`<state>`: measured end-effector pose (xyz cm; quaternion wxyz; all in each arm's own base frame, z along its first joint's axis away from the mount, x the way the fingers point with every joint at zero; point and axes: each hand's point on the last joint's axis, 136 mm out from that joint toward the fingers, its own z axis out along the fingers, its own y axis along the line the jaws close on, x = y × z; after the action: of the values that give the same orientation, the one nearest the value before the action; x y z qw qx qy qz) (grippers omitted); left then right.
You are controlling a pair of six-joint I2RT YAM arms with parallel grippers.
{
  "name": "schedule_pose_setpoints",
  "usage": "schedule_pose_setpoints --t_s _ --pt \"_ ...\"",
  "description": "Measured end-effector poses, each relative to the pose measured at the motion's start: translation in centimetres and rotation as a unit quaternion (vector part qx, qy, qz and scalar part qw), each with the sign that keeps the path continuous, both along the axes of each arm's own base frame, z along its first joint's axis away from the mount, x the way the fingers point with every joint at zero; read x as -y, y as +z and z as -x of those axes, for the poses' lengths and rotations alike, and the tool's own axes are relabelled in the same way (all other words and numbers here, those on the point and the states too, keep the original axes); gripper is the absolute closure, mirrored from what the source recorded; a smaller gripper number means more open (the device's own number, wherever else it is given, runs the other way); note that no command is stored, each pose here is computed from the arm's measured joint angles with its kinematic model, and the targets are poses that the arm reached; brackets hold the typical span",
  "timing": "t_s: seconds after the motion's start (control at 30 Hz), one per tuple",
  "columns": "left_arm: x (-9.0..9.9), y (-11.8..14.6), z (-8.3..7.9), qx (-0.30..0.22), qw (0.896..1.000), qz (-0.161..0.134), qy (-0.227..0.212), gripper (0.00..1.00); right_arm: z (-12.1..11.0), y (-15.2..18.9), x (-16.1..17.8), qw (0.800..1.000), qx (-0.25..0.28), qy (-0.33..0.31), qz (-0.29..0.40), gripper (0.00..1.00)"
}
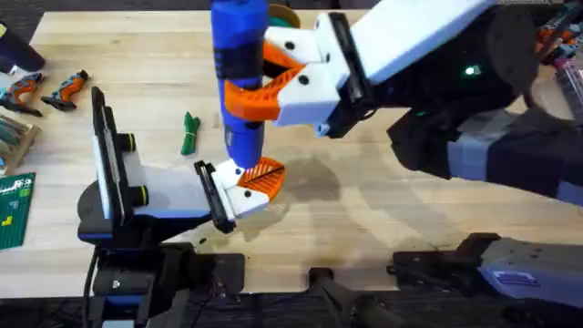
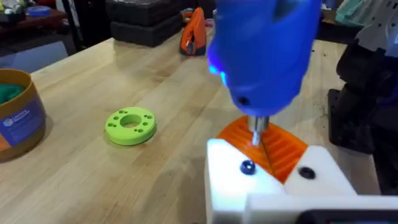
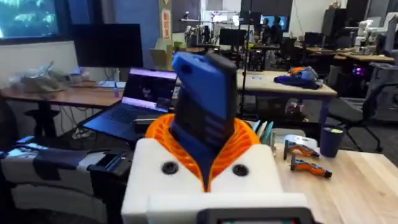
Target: Pick up the gripper from the table and insert it into the empty holder that is missing its gripper. Then pick up a screw, insert it into the mounting hole, and use the screwdriver to tighten it. Finally, clean up the table by picking up the vegetable and placing it into the bucket.
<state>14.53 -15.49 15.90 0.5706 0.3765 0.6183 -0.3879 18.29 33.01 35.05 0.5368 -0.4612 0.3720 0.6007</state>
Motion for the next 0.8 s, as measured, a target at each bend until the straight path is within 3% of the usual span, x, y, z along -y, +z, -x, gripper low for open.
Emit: schedule_pose_setpoints --t_s 0.8 --pt "0.0 0.0 0.0 0.000 1.000 0.000 0.000 0.996 1.1 0.6 -1.1 0.999 0.037 0.022 -0.003 0.975"
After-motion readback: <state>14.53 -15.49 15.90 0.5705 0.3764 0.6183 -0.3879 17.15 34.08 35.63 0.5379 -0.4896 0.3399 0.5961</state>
